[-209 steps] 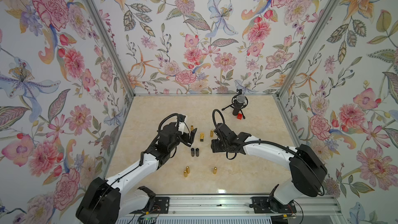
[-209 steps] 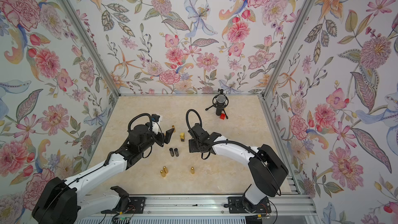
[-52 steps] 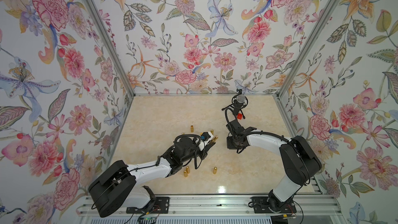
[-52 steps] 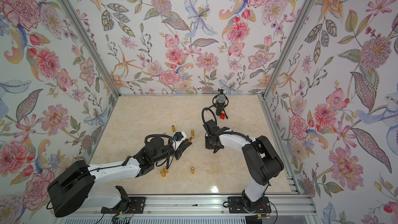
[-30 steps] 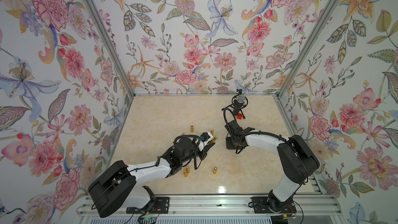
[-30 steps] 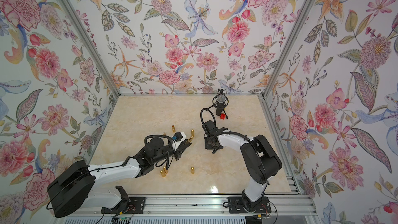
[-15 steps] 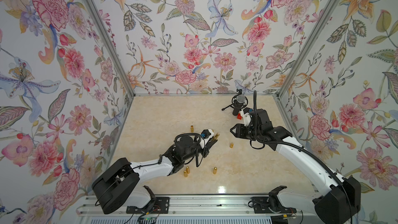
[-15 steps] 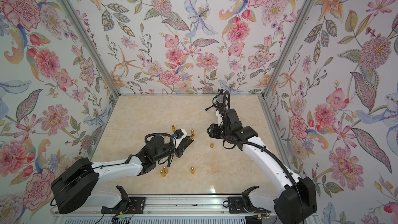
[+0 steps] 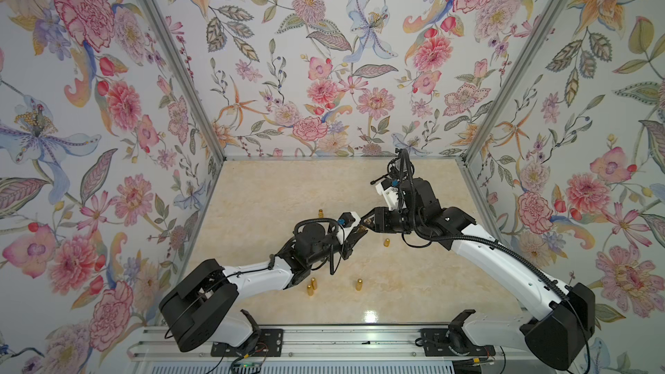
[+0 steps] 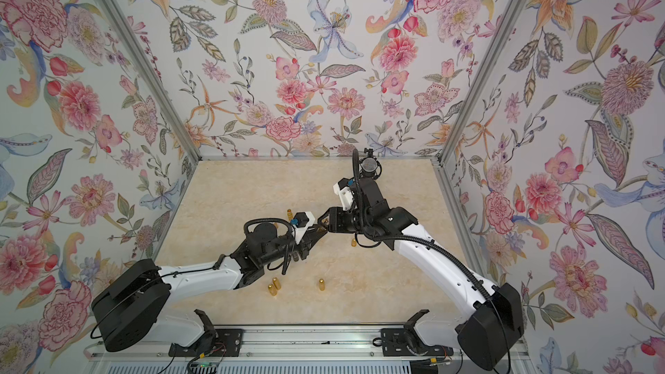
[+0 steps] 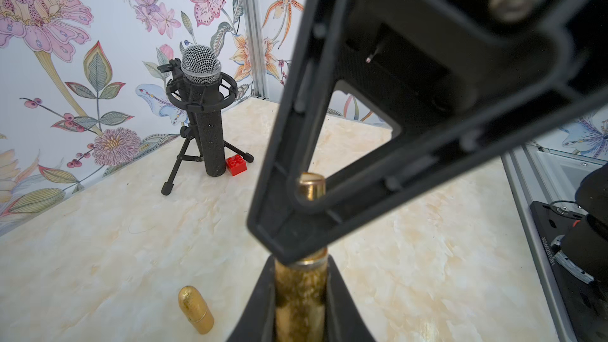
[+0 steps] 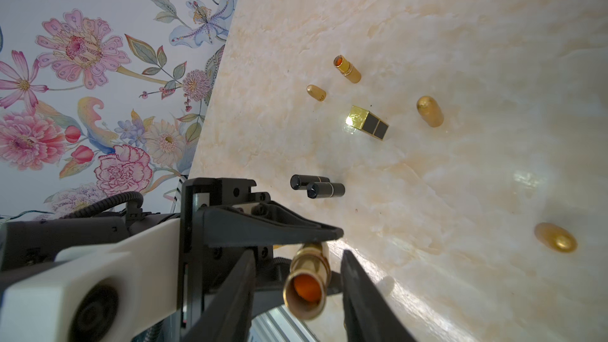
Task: Open the lipstick cap
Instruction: Place the lipstick at the center of the board.
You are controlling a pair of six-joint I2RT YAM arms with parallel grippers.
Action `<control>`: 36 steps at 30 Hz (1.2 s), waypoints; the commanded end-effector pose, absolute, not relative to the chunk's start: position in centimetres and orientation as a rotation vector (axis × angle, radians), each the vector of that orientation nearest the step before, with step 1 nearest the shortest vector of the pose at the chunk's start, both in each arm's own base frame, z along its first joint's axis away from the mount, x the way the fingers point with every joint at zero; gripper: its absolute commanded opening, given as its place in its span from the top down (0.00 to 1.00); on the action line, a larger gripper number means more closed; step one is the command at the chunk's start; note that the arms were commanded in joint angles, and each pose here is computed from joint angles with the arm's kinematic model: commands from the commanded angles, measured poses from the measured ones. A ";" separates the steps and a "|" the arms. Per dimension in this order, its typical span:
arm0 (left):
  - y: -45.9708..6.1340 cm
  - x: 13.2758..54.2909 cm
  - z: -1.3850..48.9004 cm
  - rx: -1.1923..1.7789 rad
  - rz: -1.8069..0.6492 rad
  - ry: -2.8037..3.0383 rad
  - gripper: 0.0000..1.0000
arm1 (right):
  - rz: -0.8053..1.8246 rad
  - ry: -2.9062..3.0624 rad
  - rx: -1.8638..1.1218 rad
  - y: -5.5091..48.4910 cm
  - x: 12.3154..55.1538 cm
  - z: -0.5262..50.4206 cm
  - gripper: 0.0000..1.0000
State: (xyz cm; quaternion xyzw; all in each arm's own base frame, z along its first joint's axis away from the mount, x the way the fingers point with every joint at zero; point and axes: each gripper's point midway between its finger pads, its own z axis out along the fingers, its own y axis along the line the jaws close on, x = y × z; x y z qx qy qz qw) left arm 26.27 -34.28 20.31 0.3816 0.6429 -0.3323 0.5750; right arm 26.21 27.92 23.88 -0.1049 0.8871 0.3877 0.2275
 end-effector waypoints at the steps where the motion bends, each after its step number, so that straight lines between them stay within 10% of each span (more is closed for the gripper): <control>1: -34.4 26.7 22.0 0.874 -0.787 1.467 0.82 | 1.074 2.400 -0.270 28.5 27.2 25.1 0.60; 19: -34.3 27.0 21.5 0.878 -0.761 1.486 0.79 | 1.037 2.405 -0.262 28.3 27.5 24.4 0.82; 26: -33.9 27.0 20.9 0.885 -0.734 1.516 0.24 | 1.008 2.397 -0.212 27.3 28.8 24.5 0.82; 36: -30.6 27.4 20.6 0.763 -0.634 1.628 0.01 | 0.515 2.451 -0.078 20.7 34.3 18.0 0.82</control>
